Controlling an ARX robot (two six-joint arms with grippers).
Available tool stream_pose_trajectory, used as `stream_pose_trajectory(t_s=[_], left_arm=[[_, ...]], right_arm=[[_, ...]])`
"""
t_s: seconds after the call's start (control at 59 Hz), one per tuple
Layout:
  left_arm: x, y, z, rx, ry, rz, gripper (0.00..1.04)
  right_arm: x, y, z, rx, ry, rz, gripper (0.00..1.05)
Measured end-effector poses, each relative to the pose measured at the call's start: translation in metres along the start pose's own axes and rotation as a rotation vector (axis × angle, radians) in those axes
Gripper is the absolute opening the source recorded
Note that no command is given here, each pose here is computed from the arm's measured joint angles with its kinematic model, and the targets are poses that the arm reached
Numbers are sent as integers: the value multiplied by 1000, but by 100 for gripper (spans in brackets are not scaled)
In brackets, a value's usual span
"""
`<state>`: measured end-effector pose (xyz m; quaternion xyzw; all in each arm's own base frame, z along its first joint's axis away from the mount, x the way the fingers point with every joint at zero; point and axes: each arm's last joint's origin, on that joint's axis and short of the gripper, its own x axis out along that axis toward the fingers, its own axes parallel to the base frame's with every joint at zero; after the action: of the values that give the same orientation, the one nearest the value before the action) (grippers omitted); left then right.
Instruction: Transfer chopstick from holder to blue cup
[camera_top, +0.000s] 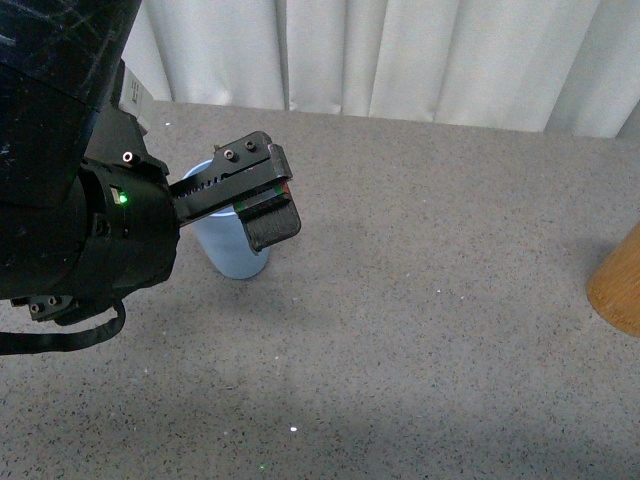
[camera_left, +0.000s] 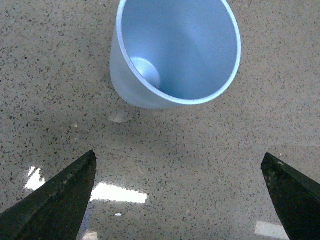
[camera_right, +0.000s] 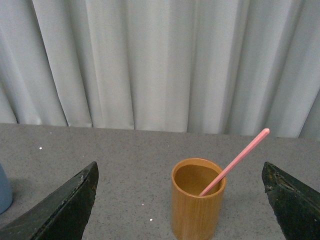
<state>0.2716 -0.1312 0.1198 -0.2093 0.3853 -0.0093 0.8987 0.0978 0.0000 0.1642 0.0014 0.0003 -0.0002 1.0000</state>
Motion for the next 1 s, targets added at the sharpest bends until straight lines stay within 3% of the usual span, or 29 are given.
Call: stream_pose_trajectory(t_s=[0.679,1.001], left_arm=[[11,7,3,-13,-8,38,98],[19,14,20,-97,-75,87,98]], right_arm=[[0,0,0,0,0,0,95],[0,0,0,0,0,0,95]])
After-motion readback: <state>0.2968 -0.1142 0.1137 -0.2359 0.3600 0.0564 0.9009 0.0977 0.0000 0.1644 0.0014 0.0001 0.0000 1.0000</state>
